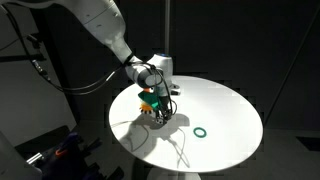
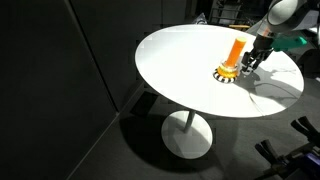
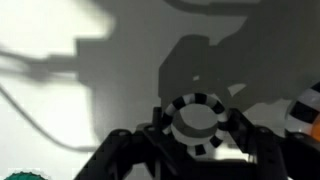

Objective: Slide the ring holder forward on the table, pick up the black and white ring and put it on the ring holder

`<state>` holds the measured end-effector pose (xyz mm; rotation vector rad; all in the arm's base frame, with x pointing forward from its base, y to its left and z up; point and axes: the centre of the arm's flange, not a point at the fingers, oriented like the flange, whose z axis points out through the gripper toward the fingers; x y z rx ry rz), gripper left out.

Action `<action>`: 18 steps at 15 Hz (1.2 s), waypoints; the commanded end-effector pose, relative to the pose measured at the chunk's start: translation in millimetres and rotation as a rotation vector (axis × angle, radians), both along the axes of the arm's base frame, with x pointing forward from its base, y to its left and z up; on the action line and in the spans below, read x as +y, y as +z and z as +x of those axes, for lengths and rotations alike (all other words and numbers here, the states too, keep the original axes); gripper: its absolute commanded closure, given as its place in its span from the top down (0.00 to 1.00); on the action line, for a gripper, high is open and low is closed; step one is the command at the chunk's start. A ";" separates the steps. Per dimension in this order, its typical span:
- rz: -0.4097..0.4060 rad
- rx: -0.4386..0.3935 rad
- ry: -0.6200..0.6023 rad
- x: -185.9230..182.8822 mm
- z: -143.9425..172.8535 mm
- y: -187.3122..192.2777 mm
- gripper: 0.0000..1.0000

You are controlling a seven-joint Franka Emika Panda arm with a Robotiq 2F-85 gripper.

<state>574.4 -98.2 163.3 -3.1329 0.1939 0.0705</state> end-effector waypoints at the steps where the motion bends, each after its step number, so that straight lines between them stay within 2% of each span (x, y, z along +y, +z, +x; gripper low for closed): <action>1: 0.005 0.015 -0.005 9.5 -5.6 43.8 0.42; 12: 0.025 -0.054 0.015 26.3 -19.8 154.4 0.42; 18: 0.054 -0.086 0.060 53.7 -37.7 189.5 0.42</action>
